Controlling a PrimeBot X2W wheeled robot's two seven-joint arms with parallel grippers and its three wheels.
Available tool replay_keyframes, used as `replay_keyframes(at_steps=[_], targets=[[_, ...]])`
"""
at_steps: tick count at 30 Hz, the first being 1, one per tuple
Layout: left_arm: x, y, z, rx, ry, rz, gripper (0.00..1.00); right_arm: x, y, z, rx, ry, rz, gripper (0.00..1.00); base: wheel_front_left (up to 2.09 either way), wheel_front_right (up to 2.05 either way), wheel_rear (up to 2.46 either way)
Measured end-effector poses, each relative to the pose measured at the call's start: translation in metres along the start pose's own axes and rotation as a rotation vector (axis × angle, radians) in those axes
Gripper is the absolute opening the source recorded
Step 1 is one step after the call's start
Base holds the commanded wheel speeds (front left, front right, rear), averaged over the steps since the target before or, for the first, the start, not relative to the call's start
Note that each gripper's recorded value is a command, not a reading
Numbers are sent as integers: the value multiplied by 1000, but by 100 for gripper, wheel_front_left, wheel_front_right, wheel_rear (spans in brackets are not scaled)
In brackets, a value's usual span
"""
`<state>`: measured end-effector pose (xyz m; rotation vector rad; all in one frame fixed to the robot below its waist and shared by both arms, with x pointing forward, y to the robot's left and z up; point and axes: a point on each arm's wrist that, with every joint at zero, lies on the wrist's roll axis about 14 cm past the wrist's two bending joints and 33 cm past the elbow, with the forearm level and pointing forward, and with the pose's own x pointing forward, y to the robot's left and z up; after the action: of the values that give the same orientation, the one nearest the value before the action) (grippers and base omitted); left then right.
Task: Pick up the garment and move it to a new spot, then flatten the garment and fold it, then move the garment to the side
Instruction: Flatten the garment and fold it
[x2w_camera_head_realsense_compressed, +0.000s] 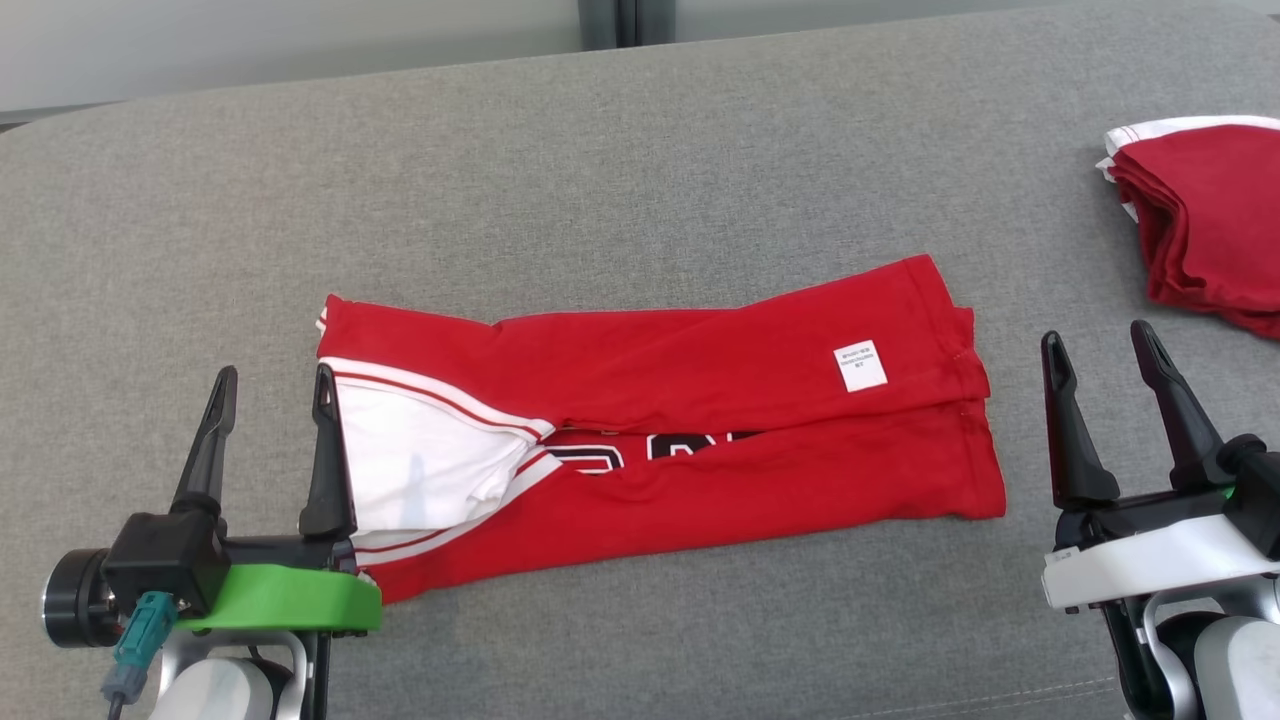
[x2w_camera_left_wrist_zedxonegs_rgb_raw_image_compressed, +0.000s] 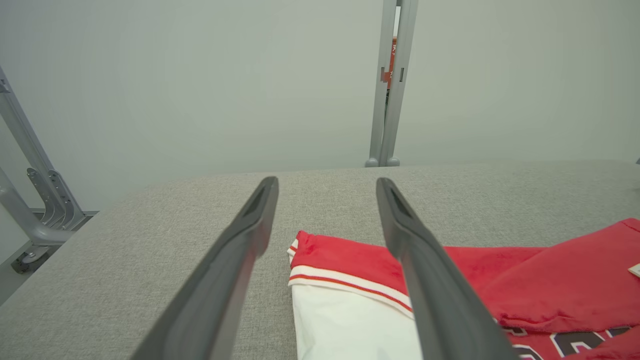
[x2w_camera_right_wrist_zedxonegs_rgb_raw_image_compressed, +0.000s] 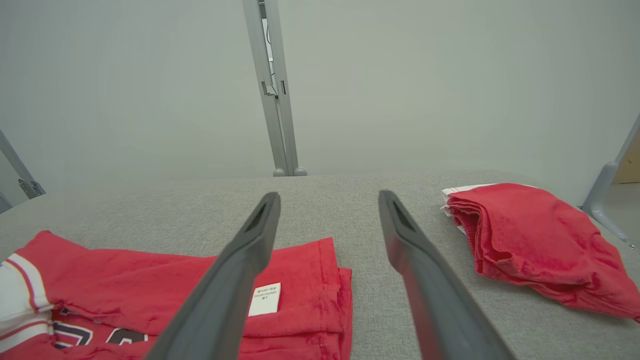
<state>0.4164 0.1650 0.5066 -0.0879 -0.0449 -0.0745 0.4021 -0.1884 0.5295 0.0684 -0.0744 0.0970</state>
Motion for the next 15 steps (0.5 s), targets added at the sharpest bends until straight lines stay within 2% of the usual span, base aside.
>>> replay_keyframes(at_steps=[7, 15], targets=[[0, 0, 1, 4, -7, 2, 100, 1, -7, -9, 10, 32, -19, 100, 0, 0, 0], [19, -5, 12, -13, -65, 3, 100, 16, -20, -80, 46, 228, -34, 100, 0, 0, 0]])
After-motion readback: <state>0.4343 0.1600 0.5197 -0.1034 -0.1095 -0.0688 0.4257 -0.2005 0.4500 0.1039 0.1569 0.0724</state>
